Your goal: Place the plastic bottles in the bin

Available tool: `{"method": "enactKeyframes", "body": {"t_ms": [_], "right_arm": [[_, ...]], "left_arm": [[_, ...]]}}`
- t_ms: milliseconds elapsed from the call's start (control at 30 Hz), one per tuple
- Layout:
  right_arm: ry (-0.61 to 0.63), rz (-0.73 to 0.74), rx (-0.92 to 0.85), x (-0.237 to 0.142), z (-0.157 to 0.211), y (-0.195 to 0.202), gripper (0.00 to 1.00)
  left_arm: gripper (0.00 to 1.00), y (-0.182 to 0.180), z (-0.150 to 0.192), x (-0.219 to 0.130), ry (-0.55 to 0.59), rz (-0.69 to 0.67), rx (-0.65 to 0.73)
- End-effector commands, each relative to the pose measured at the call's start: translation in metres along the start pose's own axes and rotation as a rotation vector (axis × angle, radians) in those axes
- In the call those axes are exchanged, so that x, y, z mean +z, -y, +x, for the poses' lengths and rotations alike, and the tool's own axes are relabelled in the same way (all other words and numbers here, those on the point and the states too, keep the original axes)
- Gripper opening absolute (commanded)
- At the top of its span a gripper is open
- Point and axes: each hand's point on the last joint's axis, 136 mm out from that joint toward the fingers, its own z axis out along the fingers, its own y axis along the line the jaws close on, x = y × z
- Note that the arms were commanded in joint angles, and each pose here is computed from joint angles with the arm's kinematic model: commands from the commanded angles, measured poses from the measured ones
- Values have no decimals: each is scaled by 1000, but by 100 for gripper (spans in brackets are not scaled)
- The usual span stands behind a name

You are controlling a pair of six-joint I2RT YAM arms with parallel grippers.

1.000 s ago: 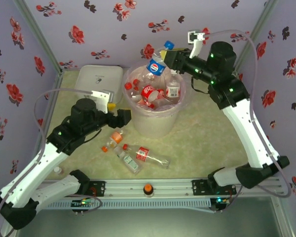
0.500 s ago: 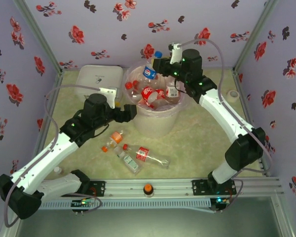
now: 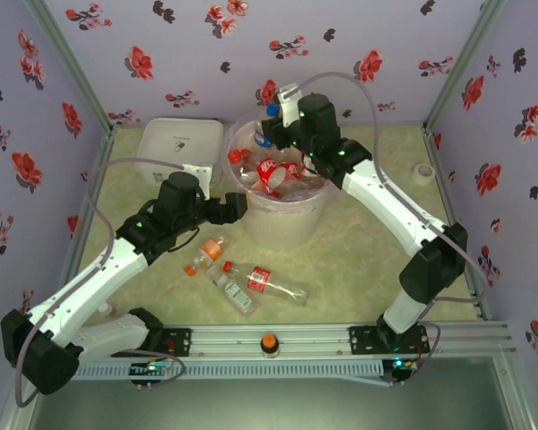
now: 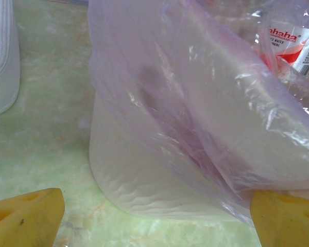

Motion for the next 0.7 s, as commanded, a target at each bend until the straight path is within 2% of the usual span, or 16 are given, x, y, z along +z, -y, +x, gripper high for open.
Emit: {"method": "enactKeyframes", "body": {"t_ms": [0, 200, 300, 400, 467, 567, 667], "right_arm": [[-378, 67, -93, 6, 99, 6, 12], [-304, 70, -104, -15, 61, 4, 12], [-323, 43, -92, -14, 62, -1, 14], [-369, 39, -85, -5, 75, -2, 25], [-358, 32, -76, -4, 71, -4, 33], [-310, 25, -66, -11, 49, -5, 48], [-263, 35, -66, -23, 25, -4, 67]], "left_arm": [[93, -6, -4, 5, 20, -21, -22], [93, -8, -4, 6, 16, -27, -24], [93, -7, -4, 7, 21, -23, -27], [93, -7, -4, 8, 20, -22, -28], [93, -7, -4, 6, 18, -23, -24], [94, -8, -4, 0, 11, -31, -10], [95, -12, -5, -9, 9, -45, 5]]}}
